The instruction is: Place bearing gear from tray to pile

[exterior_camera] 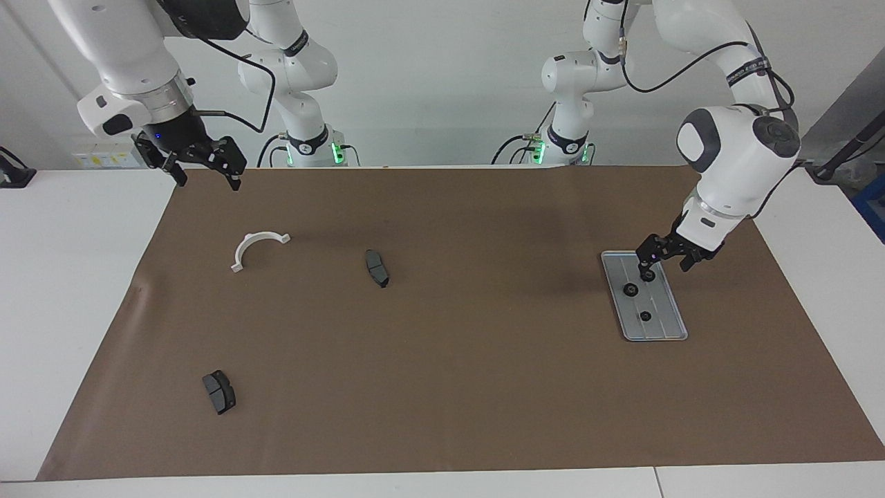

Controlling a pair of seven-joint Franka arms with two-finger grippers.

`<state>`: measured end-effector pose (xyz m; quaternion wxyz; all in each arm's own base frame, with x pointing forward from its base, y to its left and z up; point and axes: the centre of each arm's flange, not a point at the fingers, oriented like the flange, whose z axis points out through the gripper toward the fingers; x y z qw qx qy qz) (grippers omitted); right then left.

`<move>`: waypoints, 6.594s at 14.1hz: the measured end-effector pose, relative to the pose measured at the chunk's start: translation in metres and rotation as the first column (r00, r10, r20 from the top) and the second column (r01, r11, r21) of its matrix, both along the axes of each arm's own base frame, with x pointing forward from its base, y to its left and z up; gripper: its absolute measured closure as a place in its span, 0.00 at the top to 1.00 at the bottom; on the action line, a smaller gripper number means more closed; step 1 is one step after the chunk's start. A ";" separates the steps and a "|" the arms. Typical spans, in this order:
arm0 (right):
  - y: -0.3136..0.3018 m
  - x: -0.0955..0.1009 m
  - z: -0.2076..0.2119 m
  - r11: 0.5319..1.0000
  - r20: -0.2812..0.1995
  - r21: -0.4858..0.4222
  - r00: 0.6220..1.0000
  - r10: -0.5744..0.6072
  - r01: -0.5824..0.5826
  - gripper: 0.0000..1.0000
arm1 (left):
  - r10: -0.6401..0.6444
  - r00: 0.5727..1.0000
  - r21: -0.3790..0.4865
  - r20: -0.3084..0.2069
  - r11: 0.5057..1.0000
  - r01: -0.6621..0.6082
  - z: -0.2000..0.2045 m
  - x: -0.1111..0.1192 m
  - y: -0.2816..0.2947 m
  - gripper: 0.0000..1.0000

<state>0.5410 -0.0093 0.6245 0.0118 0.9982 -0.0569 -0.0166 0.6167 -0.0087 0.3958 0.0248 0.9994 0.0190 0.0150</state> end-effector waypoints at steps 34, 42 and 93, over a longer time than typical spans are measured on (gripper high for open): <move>0.000 0.000 0.000 1.000 0.000 0.000 1.000 0.000 0.000 1.00 | 0.116 0.993 0.007 0.010 0.993 -0.116 -0.094 0.013 0.011 0.32; 0.000 0.000 0.000 1.000 0.000 0.000 1.000 0.000 0.000 1.00 | 0.116 0.993 0.008 0.009 0.993 -0.116 -0.094 0.013 0.011 0.25; 0.115 0.017 -0.058 0.998 0.080 0.024 0.995 0.052 -0.054 1.00 | -0.026 0.987 0.028 -0.160 0.999 0.031 -0.034 -0.020 -0.137 0.81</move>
